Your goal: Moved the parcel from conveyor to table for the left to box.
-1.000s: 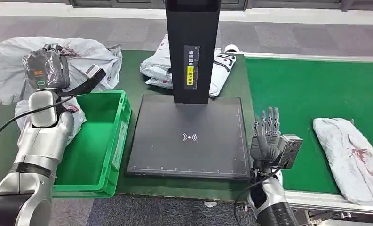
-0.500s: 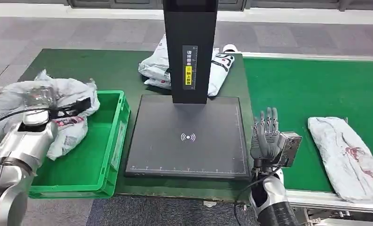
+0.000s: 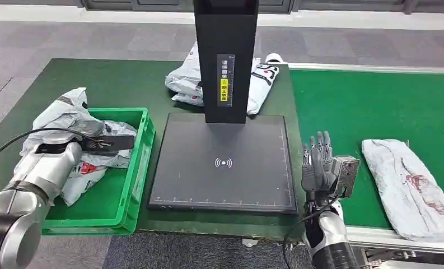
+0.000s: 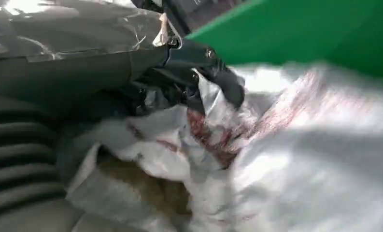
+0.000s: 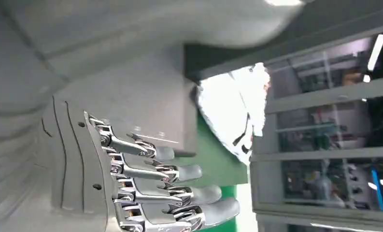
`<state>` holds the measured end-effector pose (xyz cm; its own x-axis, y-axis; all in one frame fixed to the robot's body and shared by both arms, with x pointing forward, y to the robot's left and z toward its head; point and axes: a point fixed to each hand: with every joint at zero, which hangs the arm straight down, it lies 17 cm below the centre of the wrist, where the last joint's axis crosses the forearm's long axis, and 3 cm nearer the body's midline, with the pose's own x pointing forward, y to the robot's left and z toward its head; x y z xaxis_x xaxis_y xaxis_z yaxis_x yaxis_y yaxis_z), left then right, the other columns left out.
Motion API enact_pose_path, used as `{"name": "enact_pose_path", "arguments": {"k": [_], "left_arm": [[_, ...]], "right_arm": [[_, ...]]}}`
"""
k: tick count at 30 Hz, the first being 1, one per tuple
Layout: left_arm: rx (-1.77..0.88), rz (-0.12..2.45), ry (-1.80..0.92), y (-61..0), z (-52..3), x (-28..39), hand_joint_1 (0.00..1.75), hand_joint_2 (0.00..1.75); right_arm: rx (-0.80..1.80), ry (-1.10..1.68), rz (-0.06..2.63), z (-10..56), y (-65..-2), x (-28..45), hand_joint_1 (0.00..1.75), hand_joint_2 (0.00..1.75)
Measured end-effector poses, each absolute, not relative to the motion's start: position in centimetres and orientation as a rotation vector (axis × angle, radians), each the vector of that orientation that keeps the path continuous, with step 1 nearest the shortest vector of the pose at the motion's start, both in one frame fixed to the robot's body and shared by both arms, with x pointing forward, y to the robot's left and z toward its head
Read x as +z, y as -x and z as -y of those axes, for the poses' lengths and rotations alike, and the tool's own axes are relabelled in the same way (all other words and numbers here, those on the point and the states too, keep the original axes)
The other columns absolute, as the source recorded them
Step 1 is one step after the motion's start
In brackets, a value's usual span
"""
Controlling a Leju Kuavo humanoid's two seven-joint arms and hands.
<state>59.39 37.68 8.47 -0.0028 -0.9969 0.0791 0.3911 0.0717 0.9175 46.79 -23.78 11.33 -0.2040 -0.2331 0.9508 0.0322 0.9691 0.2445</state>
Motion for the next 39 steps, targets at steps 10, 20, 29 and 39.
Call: {"name": "enact_pose_path", "arguments": {"k": [10,20,29,39], "left_arm": [[-0.679,1.298,-0.999,-62.7,-38.3,17.6,0.00,0.00],[-0.419,1.483,-1.025,-62.3,-40.3,21.6,0.00,0.00],[-0.159,1.806,-0.736,-61.3,-37.3,24.2,0.00,1.75],[-0.163,1.896,0.157,-56.1,-13.5,20.5,0.00,1.75]], "right_arm": [[-0.182,-0.110,1.732,23.3,-46.7,10.9,0.00,1.75],[-0.185,-0.100,1.736,23.4,-46.8,11.0,0.00,0.00],[-0.182,-0.082,1.758,23.7,-46.8,11.4,0.00,1.75],[-0.065,0.115,1.835,24.3,-47.4,12.5,0.00,1.75]]}}
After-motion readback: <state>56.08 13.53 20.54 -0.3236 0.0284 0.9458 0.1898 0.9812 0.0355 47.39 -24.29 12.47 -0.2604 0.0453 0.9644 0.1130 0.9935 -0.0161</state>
